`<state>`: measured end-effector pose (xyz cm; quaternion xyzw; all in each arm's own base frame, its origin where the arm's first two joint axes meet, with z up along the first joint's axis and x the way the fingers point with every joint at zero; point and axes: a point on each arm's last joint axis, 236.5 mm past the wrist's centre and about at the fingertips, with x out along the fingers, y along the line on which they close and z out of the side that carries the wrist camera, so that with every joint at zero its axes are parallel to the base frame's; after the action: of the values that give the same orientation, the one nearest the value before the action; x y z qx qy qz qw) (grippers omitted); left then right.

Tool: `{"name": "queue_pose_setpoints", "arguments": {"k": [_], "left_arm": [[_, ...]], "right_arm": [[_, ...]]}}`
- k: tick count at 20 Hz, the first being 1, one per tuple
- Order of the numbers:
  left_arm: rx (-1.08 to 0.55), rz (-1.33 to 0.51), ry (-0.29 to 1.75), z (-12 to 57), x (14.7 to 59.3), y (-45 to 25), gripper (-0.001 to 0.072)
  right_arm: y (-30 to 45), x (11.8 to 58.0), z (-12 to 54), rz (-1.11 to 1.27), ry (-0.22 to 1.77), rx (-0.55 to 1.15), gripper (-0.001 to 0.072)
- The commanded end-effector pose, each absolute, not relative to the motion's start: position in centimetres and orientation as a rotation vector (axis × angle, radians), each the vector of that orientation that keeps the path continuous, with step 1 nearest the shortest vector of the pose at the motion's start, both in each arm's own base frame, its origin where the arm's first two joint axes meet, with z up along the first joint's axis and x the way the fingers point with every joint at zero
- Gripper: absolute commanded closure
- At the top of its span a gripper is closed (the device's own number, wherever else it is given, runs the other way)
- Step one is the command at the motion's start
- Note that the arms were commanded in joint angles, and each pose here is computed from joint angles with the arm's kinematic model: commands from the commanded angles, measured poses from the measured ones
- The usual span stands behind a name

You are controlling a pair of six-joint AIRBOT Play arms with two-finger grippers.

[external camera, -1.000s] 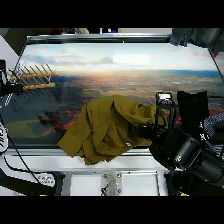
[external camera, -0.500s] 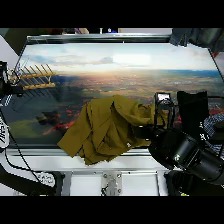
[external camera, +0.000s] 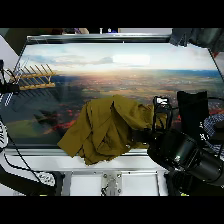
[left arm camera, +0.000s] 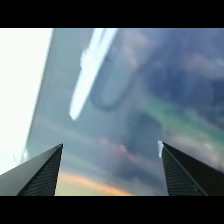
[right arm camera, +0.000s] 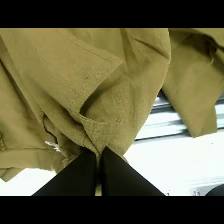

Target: Fold the clothes and pants, and hang the long-sleeved shirts on hangers.

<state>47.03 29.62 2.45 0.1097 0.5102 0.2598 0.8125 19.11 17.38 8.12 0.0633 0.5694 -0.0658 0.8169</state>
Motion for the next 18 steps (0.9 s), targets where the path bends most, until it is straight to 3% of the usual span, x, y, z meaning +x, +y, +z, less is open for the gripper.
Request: {"name": "queue_pose_setpoints", "arguments": {"k": [1, 8, 14, 18], "left_arm": [[0.315, 0.525, 1.001, 3.0, 48.8, 31.7, 0.0056], [0.428, 0.422, 1.144, -5.1, 48.2, 34.1, 0.0057], [0.531, 0.371, 1.090, -7.2, 50.4, 35.2, 0.0057], [0.491, 0.415, 1.112, -7.3, 51.2, 36.9, 0.0057]], "right_arm": [[17.5, 19.0, 8.1, -0.156, 1.216, 0.161, 0.0689], [17.5, 19.0, 7.8, -0.161, 1.221, 0.153, 0.0689], [17.8, 19.1, 6.7, -0.185, 1.242, 0.121, 0.0688], [18.0, 19.2, 5.9, -0.203, 1.256, 0.095, 0.0688]]}}
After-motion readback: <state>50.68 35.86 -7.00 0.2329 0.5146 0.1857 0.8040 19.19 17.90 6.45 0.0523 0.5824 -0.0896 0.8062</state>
